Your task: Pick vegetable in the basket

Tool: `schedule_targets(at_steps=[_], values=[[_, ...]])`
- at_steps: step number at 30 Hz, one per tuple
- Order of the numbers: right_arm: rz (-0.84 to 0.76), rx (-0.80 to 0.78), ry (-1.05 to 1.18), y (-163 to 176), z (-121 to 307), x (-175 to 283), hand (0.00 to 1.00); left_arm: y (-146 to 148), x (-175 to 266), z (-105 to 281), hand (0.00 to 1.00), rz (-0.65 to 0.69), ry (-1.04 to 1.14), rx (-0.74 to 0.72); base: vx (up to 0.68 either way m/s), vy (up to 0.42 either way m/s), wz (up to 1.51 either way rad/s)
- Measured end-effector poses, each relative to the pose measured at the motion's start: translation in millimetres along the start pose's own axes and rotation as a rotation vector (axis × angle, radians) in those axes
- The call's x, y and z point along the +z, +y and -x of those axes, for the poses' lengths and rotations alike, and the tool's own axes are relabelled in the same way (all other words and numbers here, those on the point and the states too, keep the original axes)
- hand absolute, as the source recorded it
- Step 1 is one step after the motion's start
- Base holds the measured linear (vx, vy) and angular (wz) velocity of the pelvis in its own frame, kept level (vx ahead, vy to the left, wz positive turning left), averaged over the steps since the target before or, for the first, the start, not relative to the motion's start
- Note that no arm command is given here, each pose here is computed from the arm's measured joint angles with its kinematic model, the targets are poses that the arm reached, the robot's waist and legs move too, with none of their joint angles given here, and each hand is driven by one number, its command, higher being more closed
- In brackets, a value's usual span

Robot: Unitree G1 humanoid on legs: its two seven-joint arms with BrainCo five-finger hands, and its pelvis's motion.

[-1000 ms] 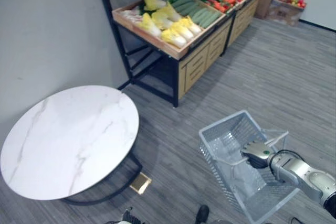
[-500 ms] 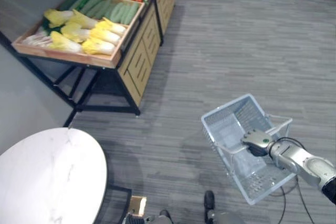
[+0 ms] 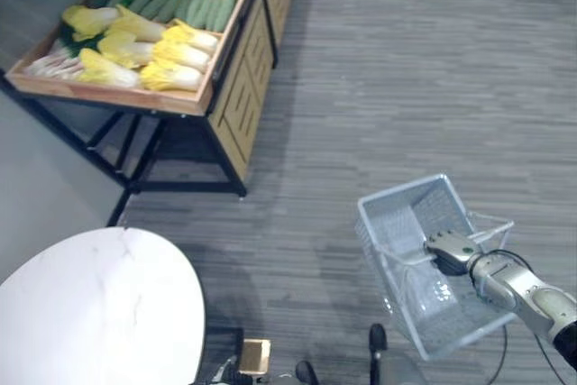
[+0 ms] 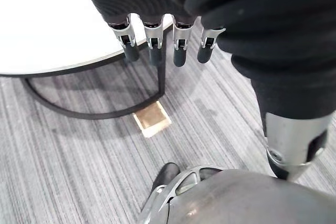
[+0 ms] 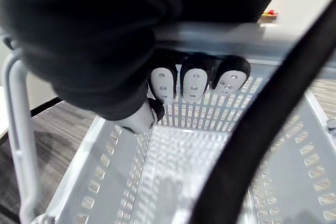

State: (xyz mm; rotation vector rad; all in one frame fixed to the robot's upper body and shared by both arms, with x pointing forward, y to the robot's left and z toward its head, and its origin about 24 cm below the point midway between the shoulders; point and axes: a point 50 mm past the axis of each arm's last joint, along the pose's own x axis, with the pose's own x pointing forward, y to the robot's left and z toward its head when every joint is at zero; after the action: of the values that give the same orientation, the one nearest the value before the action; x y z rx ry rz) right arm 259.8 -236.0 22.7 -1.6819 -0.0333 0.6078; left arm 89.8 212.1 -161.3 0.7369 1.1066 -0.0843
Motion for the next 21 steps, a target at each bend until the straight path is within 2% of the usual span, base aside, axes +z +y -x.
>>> schedule_targets(at_steps=[9, 12, 15, 17, 21], values=[[-0.061, -0.078, 0.082, -10.1, 0.0, -13.6, 1.00, 6.6, 9.4, -3.8, 0.00, -0.025, -0.020, 0.011, 0.20, 0.046, 0.18], [-0.066, -0.103, 0.124, -15.0, 2.4, -21.4, 1.00, 9.2, 1.8, -3.2, 0.00, -0.017, 0.001, 0.019, 0.48, -0.206, 0.64], [-0.078, -0.125, 0.195, -18.3, 9.7, -35.4, 1.00, -4.0, 3.1, 0.0, 0.00, 0.018, 0.007, -0.013, 0.67, -0.416, 0.46], [-0.076, -0.132, 0.217, -20.4, 13.2, -41.0, 1.00, 2.0, 4.7, -1.8, 0.00, 0.085, 0.019, 0.016, 0.55, -0.471, 0.27], [-0.102, -0.079, 0.246, -0.4, 23.8, -39.7, 1.00, 8.5, 5.0, -2.6, 0.00, 0.165, 0.026, 0.048, 0.49, -0.301, 0.18]])
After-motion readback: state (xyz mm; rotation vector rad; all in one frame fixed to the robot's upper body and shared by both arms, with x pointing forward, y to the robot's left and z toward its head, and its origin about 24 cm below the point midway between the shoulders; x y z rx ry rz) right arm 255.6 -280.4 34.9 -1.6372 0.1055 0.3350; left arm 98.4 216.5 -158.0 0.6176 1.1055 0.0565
